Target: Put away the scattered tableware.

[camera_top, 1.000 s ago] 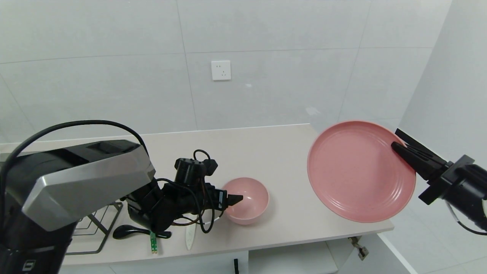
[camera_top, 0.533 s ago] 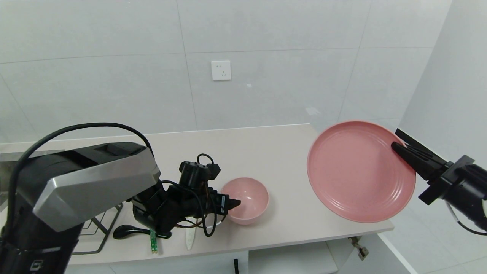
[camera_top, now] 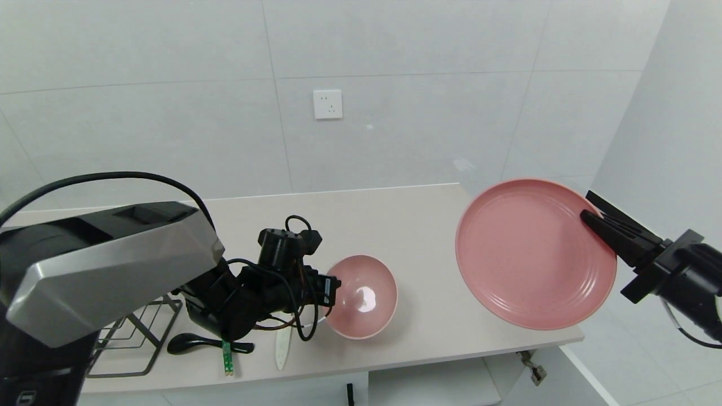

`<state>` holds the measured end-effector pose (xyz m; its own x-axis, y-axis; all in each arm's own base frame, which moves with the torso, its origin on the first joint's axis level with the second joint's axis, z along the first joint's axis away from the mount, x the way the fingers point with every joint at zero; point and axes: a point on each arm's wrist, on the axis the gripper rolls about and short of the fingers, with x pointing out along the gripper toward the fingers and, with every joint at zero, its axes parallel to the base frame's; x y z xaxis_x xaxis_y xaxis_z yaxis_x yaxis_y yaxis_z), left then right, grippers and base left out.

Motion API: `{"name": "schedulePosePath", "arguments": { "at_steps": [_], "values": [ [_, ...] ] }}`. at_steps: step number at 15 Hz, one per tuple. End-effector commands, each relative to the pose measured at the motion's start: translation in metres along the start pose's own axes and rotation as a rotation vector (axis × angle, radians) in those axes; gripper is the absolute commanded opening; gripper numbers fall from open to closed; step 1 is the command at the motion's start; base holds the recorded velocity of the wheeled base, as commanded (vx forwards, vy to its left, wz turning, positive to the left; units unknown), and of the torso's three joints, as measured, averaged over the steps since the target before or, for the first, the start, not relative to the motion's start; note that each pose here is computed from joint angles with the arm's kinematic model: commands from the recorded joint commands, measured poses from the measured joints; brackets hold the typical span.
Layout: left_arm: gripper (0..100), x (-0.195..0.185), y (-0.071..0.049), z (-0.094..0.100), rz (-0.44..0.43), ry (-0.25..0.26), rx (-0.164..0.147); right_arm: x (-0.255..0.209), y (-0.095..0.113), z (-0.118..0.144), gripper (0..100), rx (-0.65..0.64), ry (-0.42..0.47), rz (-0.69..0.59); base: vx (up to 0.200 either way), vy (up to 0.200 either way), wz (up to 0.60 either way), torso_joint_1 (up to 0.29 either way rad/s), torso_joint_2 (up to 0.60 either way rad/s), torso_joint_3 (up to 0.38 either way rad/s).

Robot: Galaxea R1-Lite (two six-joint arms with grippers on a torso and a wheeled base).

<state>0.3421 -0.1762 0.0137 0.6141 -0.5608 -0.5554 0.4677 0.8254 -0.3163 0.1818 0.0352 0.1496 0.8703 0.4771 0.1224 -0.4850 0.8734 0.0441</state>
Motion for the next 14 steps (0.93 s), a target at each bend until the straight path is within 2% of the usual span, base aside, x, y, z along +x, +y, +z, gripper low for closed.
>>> {"name": "schedulePosePath", "arguments": {
  "at_steps": [1, 2, 4, 6, 8, 11, 14],
  "values": [
    [0, -0.022, -0.005, 0.018, -0.005, -0.063, 0.028, 0.000, 0.000, 0.000, 0, -0.001, -0.001, 0.001, 0.000, 0.000, 0.00, 0.000, 0.00, 0.000],
    [0, -0.024, -0.005, 0.019, -0.004, -0.066, 0.034, 0.000, 0.000, 0.000, 0, -0.001, -0.001, 0.001, 0.000, 0.000, 0.00, 0.000, 0.00, 0.000],
    [0, -0.052, -0.002, 0.029, 0.018, -0.111, 0.070, 0.000, 0.000, 0.000, 0, -0.002, -0.001, 0.000, 0.000, 0.000, 0.00, 0.000, 0.00, 0.000],
    [0, -0.081, -0.006, 0.036, 0.021, -0.163, 0.080, 0.000, 0.000, 0.000, 0, -0.001, 0.002, 0.001, 0.000, 0.000, 0.00, 0.000, 0.00, 0.000],
    [0, -0.112, -0.011, 0.034, 0.022, -0.208, 0.087, 0.001, 0.001, -0.002, 0, 0.003, 0.011, 0.005, 0.000, 0.000, 0.00, 0.000, 0.00, 0.000],
    [0, -0.152, -0.011, 0.029, 0.035, -0.312, 0.093, 0.003, 0.000, -0.005, 0, -0.010, 0.025, 0.005, 0.000, 0.000, 0.00, 0.000, 0.00, 0.000],
    [0, -0.186, -0.021, 0.027, 0.023, -0.386, 0.107, 0.003, 0.001, -0.006, 0, -0.031, 0.026, 0.009, 0.000, 0.000, 0.00, 0.000, 0.00, 0.000]
  ]
}}
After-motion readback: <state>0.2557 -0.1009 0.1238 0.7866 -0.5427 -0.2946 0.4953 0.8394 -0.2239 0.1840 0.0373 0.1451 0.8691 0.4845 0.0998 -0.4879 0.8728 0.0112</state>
